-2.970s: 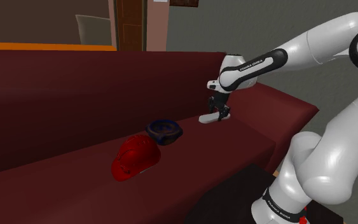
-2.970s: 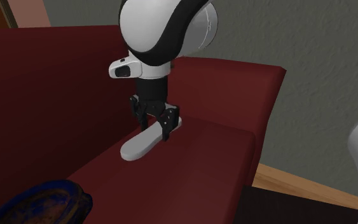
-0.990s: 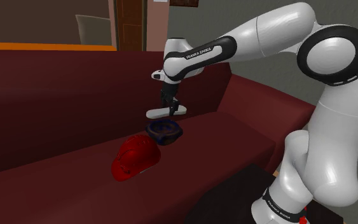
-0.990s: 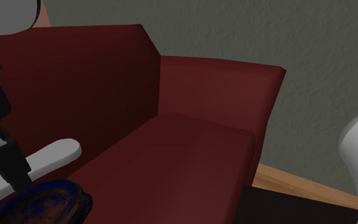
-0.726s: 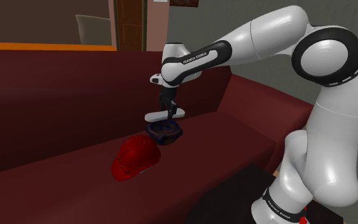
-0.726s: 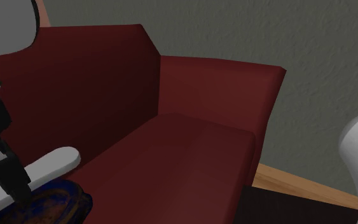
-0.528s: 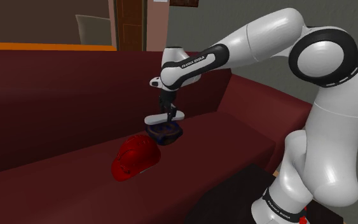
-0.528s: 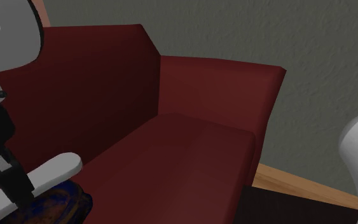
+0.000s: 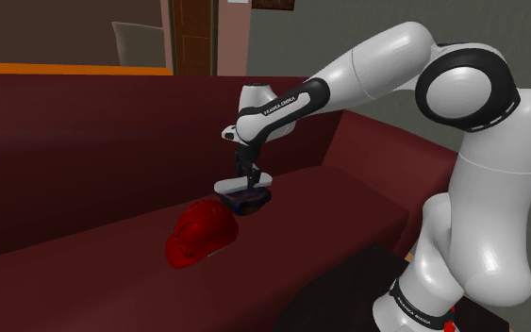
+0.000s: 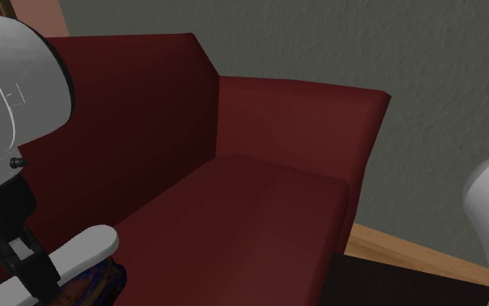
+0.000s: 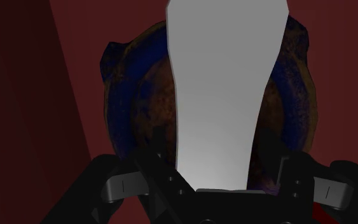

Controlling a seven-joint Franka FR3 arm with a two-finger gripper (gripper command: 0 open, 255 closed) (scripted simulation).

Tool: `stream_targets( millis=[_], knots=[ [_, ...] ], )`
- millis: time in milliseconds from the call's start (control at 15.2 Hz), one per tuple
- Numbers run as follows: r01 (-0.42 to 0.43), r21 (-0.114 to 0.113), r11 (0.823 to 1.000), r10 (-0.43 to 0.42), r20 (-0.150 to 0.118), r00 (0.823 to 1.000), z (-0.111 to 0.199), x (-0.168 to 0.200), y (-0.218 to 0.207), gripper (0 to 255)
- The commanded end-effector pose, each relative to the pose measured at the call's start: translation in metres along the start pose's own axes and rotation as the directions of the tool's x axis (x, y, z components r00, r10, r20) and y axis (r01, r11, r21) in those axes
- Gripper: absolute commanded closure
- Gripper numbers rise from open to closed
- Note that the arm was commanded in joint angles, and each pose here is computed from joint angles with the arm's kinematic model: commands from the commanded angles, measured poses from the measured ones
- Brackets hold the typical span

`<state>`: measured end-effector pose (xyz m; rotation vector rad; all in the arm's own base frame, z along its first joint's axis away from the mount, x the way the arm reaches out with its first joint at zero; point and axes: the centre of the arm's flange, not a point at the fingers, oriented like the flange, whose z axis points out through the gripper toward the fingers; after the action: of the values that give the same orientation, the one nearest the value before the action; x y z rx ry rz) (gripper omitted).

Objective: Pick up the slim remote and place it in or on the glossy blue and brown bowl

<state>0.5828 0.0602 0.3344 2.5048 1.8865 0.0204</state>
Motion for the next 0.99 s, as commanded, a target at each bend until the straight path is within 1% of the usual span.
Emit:
stream_targets(
  millis=[0,330,396,726,924],
  knots=[
    [0.0,-0.001,1.0,0.0,0.0,1.0,0.001,0.0,0.0,255],
    [0.0,-0.001,1.0,0.0,0.0,1.0,0.001,0.0,0.0,255],
    [0.0,-0.001,1.0,0.0,0.0,1.0,0.001,0.0,0.0,0],
    [0.0,-0.001,1.0,0.0,0.0,1.0,0.001,0.0,0.0,0],
    [0.0,-0.001,1.0,0.0,0.0,1.0,-0.039,0.0,0.0,0]
  ],
)
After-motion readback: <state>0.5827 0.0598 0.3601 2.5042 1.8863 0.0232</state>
